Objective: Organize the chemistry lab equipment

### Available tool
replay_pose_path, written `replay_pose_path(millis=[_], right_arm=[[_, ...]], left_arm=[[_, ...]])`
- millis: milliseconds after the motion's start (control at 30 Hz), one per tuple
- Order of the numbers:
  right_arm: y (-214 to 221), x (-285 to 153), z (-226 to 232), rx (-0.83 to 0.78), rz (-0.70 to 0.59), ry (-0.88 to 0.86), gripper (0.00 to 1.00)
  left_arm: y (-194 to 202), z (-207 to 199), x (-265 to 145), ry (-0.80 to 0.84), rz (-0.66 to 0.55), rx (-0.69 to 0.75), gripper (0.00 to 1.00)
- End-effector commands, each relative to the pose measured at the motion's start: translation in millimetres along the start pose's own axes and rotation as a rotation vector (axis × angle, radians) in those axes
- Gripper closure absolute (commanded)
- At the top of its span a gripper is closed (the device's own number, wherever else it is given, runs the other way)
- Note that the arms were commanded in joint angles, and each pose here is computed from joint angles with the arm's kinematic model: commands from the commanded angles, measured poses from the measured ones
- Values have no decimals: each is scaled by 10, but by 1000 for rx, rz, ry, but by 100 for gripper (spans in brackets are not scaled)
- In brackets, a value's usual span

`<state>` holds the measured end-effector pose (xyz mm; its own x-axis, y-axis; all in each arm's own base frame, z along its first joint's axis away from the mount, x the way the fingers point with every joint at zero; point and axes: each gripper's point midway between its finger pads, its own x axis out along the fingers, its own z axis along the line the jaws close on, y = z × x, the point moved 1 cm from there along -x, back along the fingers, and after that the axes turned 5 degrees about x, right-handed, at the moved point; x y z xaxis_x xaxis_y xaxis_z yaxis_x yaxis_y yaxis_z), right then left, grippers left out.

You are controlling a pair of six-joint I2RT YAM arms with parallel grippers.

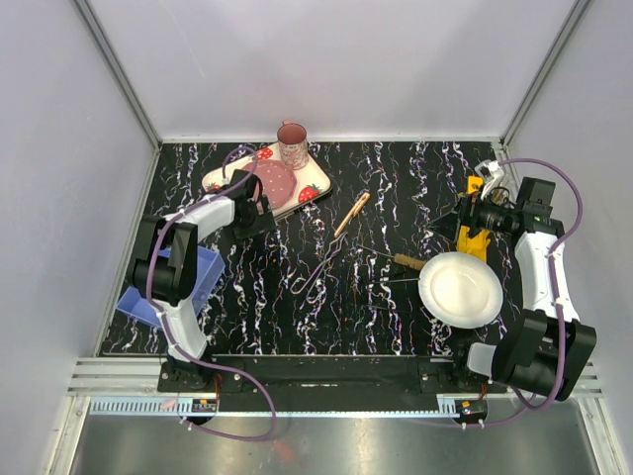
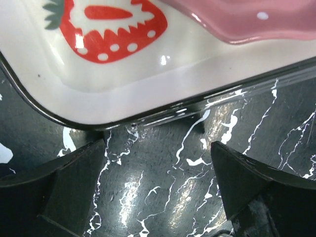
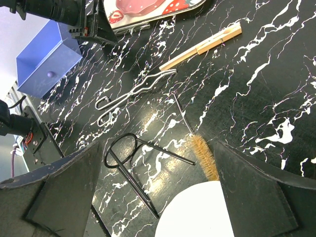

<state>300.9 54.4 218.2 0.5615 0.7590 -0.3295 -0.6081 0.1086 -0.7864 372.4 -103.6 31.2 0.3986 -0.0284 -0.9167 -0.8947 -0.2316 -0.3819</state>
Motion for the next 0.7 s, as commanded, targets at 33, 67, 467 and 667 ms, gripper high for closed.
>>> replay_pose_path(millis=[33,67,467,667], right_arm=[[-45,0,51,-42,-17,-21,0],[-45,0,50,-44,-17,-21,0],[-23,7,31,-43,-12,-19,0],[-12,6,22,-42,-9,-18,0]], left_arm=[[-210,-34,84,34,-26,16,3],[-225,-25,92,34,-24,25,3],[-341,-2,231,41,-2,97,6],[-277,-146,183,143,3,133,12]])
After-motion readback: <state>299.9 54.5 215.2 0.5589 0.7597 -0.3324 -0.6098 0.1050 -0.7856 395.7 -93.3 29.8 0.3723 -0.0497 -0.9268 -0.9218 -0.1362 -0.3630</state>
